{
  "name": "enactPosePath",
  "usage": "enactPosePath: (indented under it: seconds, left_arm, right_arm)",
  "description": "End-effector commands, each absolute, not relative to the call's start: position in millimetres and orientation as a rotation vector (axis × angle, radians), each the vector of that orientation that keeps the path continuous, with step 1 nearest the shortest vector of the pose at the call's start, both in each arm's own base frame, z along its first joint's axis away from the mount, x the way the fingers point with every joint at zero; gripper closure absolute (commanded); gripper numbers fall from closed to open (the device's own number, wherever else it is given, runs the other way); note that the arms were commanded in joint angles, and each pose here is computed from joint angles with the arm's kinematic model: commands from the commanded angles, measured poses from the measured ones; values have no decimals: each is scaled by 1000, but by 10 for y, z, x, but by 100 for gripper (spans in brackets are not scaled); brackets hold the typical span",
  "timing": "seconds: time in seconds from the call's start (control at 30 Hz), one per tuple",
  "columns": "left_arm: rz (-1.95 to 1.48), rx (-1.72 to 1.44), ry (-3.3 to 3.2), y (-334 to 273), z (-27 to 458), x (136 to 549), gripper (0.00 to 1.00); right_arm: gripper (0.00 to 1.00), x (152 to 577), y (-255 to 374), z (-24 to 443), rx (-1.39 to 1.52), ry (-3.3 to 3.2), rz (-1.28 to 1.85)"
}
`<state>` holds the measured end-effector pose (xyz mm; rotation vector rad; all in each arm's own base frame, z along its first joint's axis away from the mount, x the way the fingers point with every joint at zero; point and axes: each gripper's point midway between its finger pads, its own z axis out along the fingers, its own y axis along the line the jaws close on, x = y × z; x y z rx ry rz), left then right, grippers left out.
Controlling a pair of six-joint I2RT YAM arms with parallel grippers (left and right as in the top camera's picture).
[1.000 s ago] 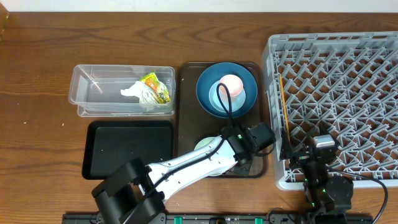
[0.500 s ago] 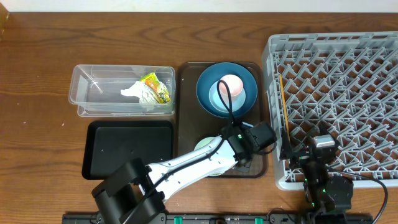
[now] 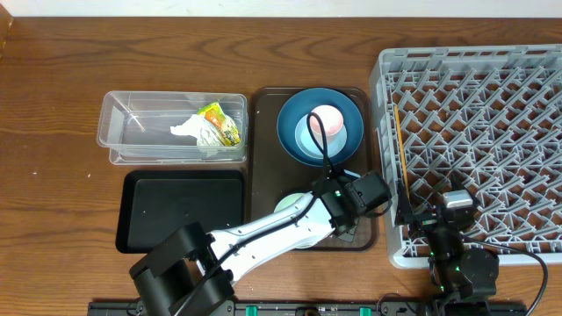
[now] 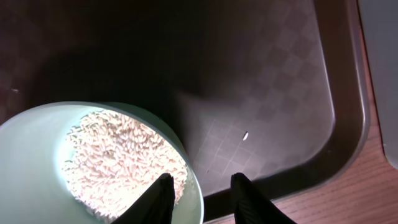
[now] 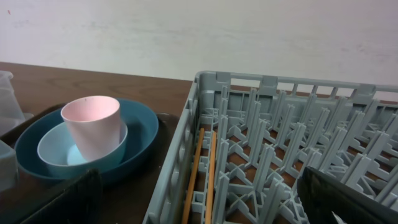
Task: Sort waste into correct bins and load items into the dishwasher rack
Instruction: 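Move the left gripper right to the mint bowl of rice, then grasp the rim of the mint rice bowl with the left gripper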
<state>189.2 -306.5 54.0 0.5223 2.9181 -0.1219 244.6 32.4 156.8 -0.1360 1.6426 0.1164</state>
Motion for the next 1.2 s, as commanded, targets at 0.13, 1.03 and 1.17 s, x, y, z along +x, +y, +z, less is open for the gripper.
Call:
enactPosePath:
  seconds: [0.13, 1.03, 1.17]
  left_arm:
    - [-77, 524, 2925, -2983, 388, 1864, 67]
    - [-63, 467, 2946, -2927, 324, 1832, 67]
    - [-39, 470, 2954, -2872, 278, 1809, 67]
  right_arm:
    - [1, 2443, 349, 1552, -153, 1646, 116]
    - [1, 2443, 349, 1552, -154, 1646, 117]
    - [1, 2443, 350, 1552, -154, 1646, 117]
